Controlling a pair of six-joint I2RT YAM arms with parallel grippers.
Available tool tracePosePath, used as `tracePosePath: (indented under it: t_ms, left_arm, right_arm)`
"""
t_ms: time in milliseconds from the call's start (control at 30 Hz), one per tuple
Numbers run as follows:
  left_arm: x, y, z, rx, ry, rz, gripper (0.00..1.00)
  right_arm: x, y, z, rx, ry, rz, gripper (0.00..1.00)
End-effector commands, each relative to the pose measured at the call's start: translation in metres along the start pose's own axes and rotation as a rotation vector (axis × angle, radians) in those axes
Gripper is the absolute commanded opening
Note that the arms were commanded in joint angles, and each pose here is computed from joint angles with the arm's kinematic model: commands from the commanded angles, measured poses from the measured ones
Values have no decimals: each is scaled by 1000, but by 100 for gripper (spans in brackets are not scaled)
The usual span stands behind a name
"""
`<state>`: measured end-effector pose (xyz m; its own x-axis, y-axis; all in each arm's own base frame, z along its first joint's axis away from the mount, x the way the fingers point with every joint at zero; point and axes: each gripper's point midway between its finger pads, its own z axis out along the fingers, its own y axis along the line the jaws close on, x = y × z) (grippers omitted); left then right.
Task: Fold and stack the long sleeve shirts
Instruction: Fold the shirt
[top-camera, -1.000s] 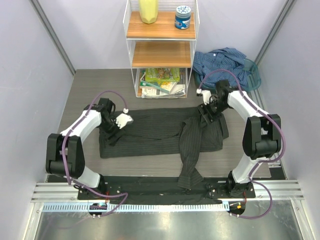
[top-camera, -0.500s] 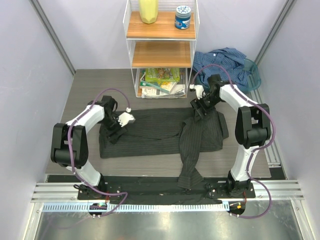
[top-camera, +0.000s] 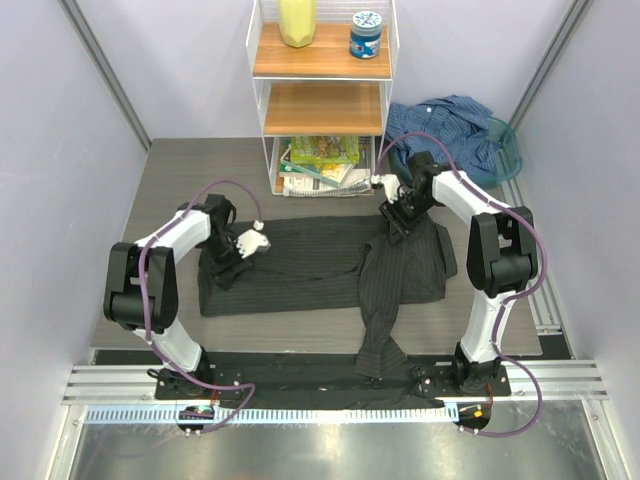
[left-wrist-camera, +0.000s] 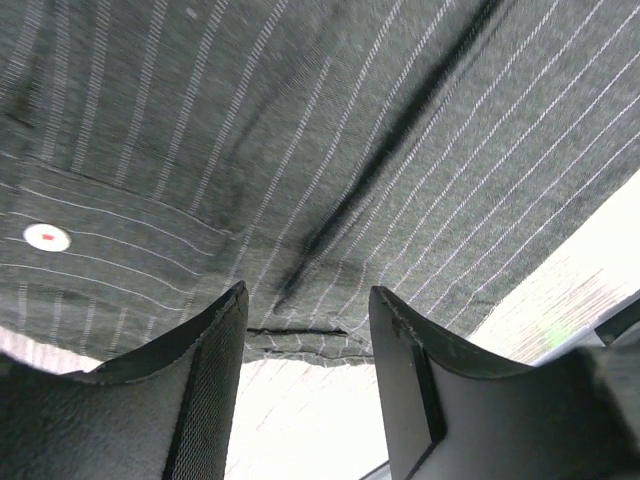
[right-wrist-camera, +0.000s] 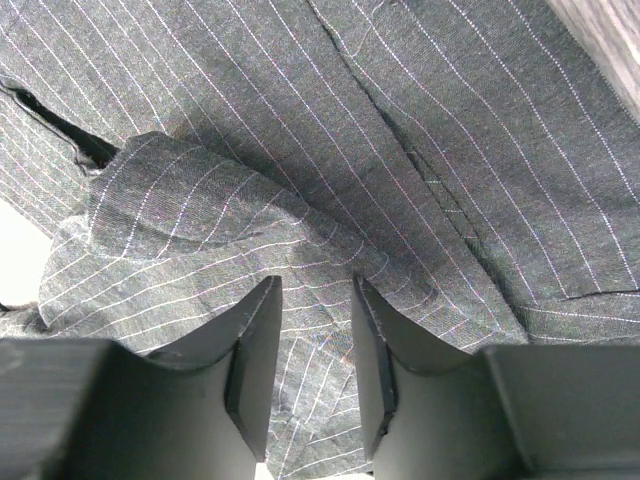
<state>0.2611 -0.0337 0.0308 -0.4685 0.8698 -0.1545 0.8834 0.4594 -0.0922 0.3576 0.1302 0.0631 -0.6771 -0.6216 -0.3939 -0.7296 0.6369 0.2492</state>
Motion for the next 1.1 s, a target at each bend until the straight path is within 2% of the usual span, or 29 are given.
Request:
tracePosePath:
  t_ms: [0,100,200,233,267,467,600,767,833,867,900,933,967,1033,1067]
  left_arm:
    - [11,-4,5,20,39,20,51]
    - [11,-6,4,27,36,21,47]
    - [9,-9,-1,38,29,31,39]
    - [9,-10,-3,38,26,28,33]
    - [8,-11,-5,36,20,36,31]
    - [9,-18,-8,57,25,46,15]
    - [6,-18,-12,50,11,49,0]
    - [0,-14,-22,19,-16,46,0]
    - [-1,-11,-21,10,-13,50,8]
    - [0,-8,-21,2,-9,46,14]
    - [0,-6,-20,-3,-5,46,26]
    - [-1,-4,-18,-1,-2,47,30]
    - [-2,-3,-16,0,-1,49,32]
    - [-4,-1,-13,11,-1,47,24]
    - [-4,-2,-13,19,1,44,20]
  right_arm:
    - [-1,5,0,-5,0,-29,36]
    - [-3,6,-1,-5,-6,-26,32]
    - [-4,7,-4,-4,-9,-30,19]
    - [-5,8,-5,-3,-11,-29,7]
    - [-4,9,-6,-3,-11,-27,3]
    - [-7,13,-15,4,-31,-34,1]
    - [-9,16,-22,12,-47,-38,1]
    - [-12,20,-35,30,-74,-50,1]
    - [-16,17,-36,41,-79,-59,1]
    - [-16,15,-35,47,-71,-59,10]
    - [-15,12,-34,54,-64,-59,19]
    - [-17,10,-33,57,-63,-71,27]
    - [-16,8,-29,50,-52,-67,39]
    - [-17,6,-25,45,-47,-67,48]
    - [-19,3,-23,44,-47,-65,59]
